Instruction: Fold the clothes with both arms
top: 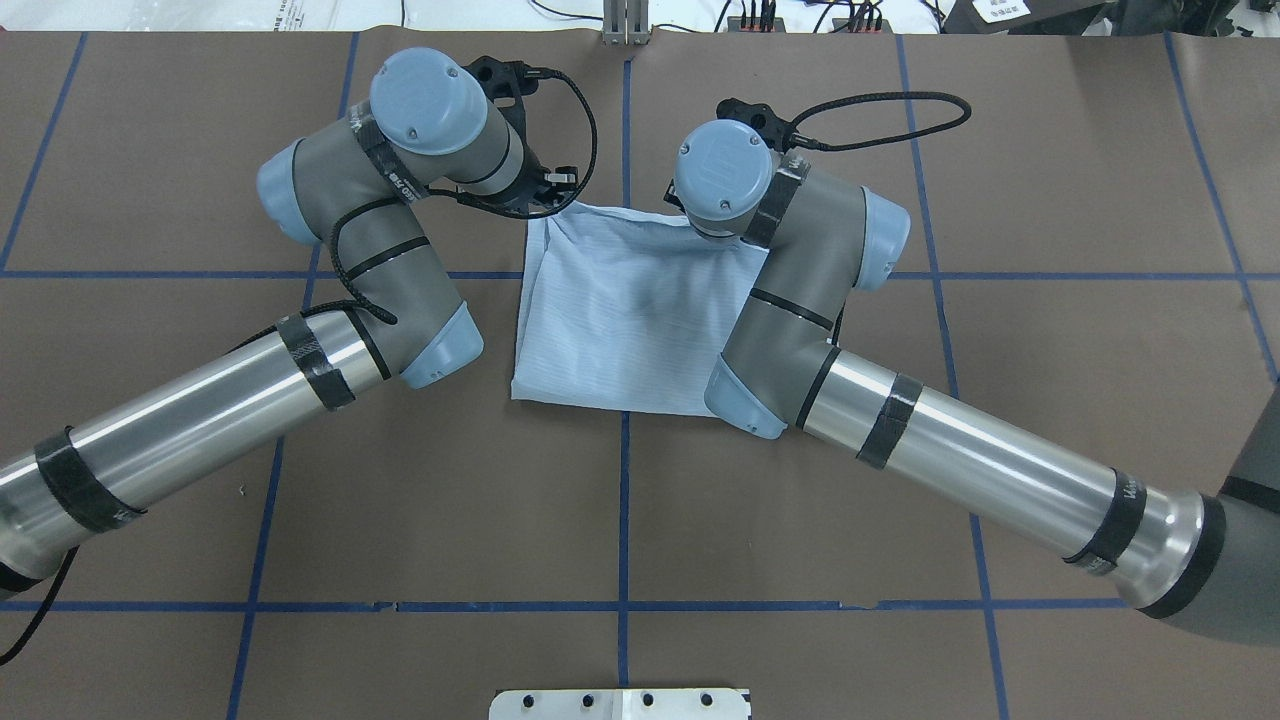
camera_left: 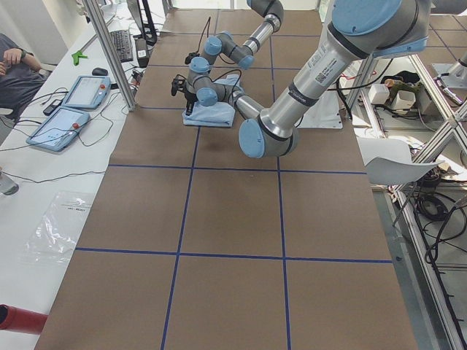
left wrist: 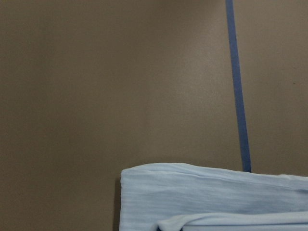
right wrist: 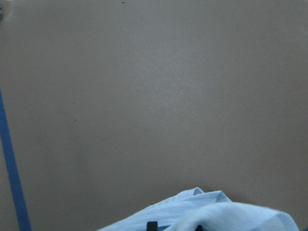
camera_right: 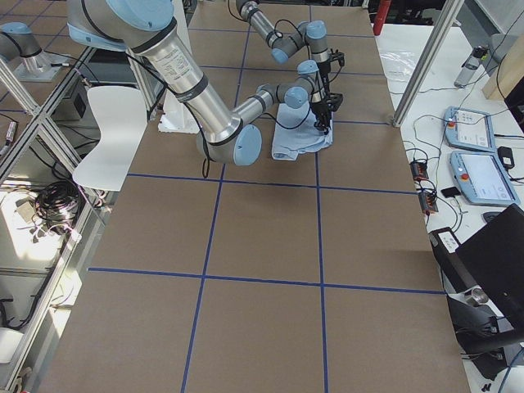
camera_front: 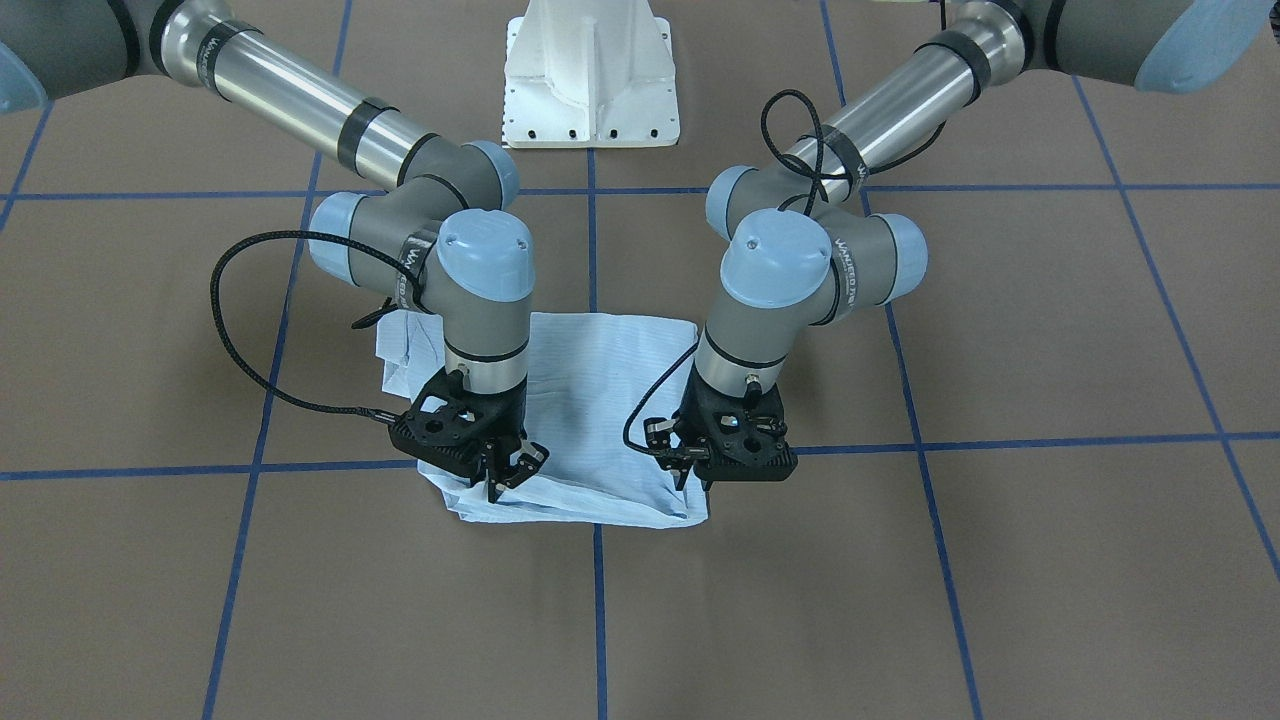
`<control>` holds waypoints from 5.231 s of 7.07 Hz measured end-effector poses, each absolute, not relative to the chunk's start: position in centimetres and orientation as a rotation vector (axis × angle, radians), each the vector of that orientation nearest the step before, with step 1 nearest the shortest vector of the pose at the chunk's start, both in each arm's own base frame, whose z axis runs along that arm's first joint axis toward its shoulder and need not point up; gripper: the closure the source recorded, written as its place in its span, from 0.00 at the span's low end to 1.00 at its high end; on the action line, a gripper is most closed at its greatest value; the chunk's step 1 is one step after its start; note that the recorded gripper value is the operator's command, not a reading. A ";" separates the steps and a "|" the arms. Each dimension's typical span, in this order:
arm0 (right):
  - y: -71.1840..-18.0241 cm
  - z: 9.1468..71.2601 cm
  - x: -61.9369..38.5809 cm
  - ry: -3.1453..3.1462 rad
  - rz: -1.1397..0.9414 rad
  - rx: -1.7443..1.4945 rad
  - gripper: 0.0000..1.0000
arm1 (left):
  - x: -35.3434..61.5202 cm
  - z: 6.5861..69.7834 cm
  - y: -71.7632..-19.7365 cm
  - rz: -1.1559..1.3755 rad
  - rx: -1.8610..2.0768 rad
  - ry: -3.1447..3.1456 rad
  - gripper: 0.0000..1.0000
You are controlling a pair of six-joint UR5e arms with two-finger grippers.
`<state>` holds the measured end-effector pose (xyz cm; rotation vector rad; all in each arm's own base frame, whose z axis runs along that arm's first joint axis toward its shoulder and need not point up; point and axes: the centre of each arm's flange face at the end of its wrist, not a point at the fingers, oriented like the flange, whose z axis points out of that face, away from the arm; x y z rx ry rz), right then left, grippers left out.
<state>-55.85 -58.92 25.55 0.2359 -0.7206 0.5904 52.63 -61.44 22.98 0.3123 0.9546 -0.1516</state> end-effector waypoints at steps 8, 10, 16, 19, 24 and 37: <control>-54.4 27.4 -49.4 -0.771 0.318 0.172 0.00 | 51.5 26.5 -57.4 0.012 0.283 0.977 0.00; -48.3 26.1 -50.2 -0.761 0.290 0.146 0.00 | 50.0 26.5 -56.1 0.024 0.295 0.997 0.00; -40.9 30.1 -51.3 -0.748 0.217 0.149 0.00 | 48.4 24.5 -54.7 0.035 0.323 1.037 0.00; -40.2 31.9 -51.0 -0.722 0.214 0.149 0.00 | 48.3 24.8 -54.6 0.034 0.322 1.034 0.00; -39.1 33.5 -52.0 -0.693 0.199 0.145 0.00 | 48.2 24.8 -54.6 0.033 0.323 1.033 0.00; -50.9 52.2 -5.1 -0.615 -0.329 0.110 0.00 | 8.7 46.4 -51.6 0.333 0.369 0.668 0.00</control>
